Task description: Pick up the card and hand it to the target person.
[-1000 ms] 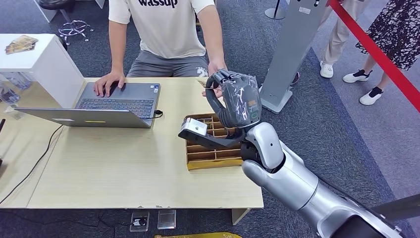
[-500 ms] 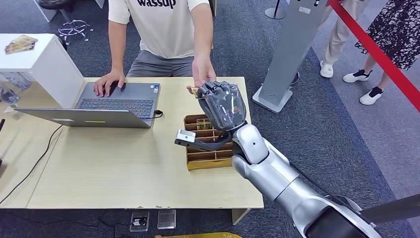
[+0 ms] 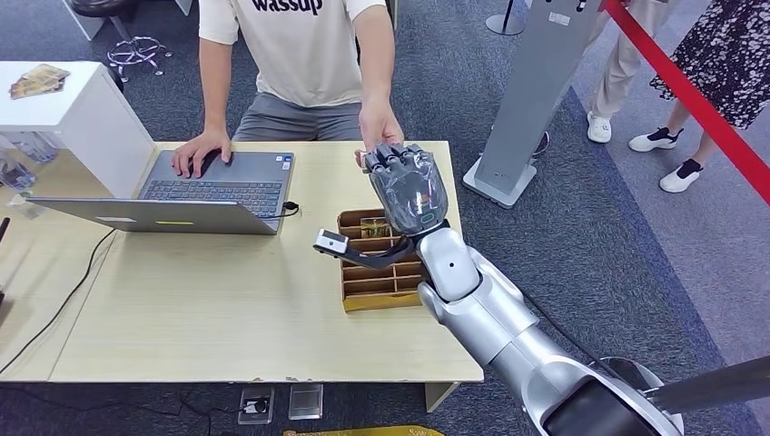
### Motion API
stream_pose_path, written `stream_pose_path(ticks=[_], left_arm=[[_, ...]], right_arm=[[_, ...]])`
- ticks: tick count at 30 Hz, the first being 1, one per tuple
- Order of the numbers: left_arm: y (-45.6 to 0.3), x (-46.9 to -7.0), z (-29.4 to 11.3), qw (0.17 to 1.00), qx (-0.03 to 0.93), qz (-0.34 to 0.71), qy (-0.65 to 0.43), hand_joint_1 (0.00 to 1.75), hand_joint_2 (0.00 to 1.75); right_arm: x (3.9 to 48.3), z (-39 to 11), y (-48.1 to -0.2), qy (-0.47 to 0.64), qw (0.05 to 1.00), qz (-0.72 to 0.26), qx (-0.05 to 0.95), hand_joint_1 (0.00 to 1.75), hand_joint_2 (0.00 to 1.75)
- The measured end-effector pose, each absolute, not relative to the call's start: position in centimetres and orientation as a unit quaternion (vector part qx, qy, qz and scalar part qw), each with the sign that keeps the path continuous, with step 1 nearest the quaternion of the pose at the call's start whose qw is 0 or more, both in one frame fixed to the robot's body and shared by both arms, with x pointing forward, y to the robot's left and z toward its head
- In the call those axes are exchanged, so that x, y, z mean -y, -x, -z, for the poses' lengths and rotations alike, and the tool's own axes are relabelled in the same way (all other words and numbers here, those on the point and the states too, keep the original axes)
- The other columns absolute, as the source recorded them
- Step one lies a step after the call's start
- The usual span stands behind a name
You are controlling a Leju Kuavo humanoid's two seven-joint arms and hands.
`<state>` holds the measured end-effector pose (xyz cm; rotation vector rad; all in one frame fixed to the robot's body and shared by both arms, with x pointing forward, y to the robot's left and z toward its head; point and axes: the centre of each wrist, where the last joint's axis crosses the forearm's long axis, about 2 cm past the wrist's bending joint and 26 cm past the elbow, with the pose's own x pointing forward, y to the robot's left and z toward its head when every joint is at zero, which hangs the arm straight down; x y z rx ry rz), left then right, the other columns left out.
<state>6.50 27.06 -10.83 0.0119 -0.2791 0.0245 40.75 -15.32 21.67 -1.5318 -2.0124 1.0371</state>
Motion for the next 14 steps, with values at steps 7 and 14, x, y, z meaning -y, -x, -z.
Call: stream_pose_path(ticks=[7,14], left_arm=[[-6.38,-27.06,10.85,0.989,0.147,-0.007,-0.008,0.00,0.00],[-6.35,-27.08,10.86,0.989,0.146,-0.013,-0.012,0.00,0.00]], right_arm=[[15.40,-21.60,-40.80,0.546,0.215,-0.367,0.722,0.00,1.75],[15.34,-21.64,-40.87,0.519,0.232,-0.363,0.738,0.00,1.75]])
